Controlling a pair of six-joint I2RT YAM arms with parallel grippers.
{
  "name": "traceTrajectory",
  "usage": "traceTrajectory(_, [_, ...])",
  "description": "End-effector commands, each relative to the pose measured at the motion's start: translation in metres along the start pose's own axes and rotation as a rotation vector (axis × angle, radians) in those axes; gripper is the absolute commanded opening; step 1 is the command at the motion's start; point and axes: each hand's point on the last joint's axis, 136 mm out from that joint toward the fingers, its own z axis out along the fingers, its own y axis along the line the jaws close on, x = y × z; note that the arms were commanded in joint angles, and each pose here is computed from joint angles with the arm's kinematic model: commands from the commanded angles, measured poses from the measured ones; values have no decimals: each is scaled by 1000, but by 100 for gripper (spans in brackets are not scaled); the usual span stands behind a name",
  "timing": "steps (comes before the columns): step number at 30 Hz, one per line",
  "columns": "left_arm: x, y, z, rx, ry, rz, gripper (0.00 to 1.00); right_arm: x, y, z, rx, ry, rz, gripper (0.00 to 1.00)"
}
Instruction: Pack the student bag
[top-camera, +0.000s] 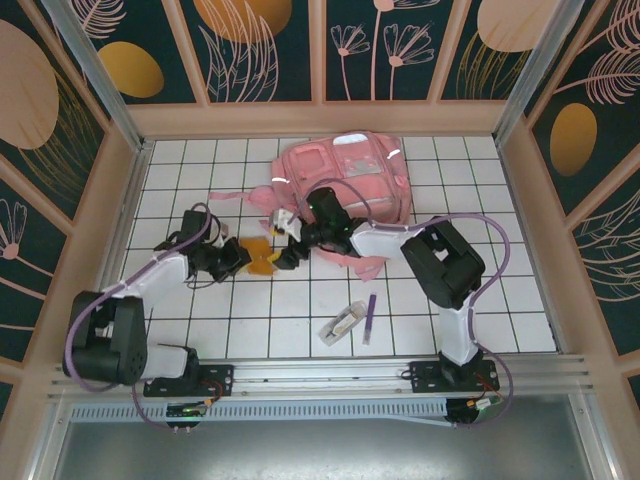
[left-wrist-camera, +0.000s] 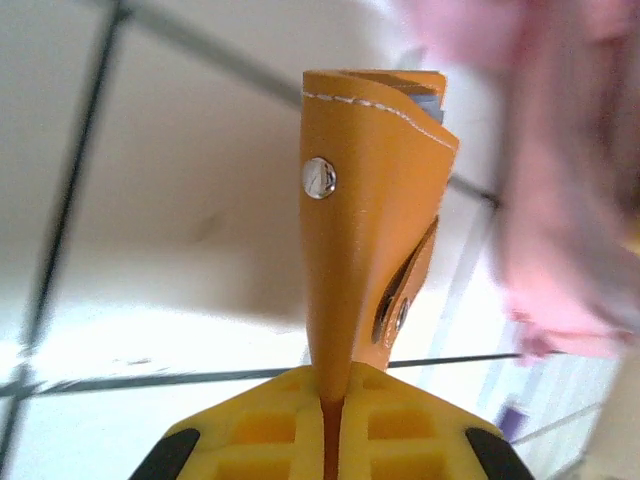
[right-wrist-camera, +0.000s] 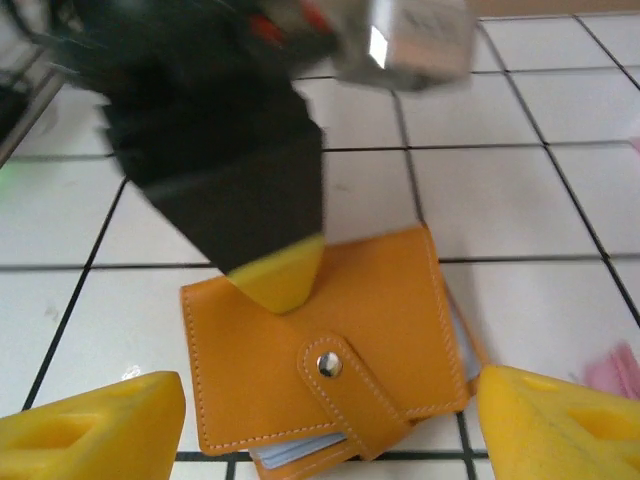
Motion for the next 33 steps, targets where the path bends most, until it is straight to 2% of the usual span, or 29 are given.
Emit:
traceTrajectory(1, [-23, -75, -30, 282, -117, 186, 0, -54, -53, -37, 158, -120, 414, 76])
traceTrajectory(5, [-36, -114, -52, 421, -207, 312, 0, -87, -65, -69, 7, -198, 773, 76])
traceTrajectory(7, [-36, -127, -57, 470, -208, 351, 0, -91, -69, -86, -6, -239, 860, 76])
traceTrajectory(11, [-37, -150, -65, 544, -172, 408, 0, -104, -48, -102, -138, -288, 900, 76])
traceTrajectory(16, [-27, -168, -73, 671, -129, 431, 0, -94, -36, -96, -154, -223, 841, 76])
traceTrajectory(18, [-21, -172, -72, 689, -93, 438, 0, -96, -30, -88, -164, -208, 817, 72])
traceTrajectory(20, [-10, -177, -70, 704, -58, 477, 0, -98, -24, -82, -194, -201, 792, 62])
traceTrajectory(22, [2, -181, -65, 705, -12, 527, 0, -105, -19, -80, -247, -200, 764, 41])
traceTrajectory(23, [6, -181, -61, 695, 14, 533, 2, -108, -19, -80, -261, -202, 762, 35])
traceTrajectory(24, [10, -182, -56, 680, 42, 537, 8, -113, -19, -82, -267, -213, 755, 27])
traceTrajectory(26, [10, -184, -50, 662, 61, 534, 30, -118, -19, -87, -266, -239, 721, 6])
traceTrajectory(27, [8, -186, -48, 659, 52, 534, 40, -117, -24, -91, -239, -250, 726, 4])
traceTrajectory(30, [3, -196, -53, 682, -15, 592, 44, -109, -55, -117, -79, -314, 796, 2])
traceTrajectory(33, [6, -210, -52, 667, -113, 790, 48, -96, -97, -167, 142, -407, 889, 1])
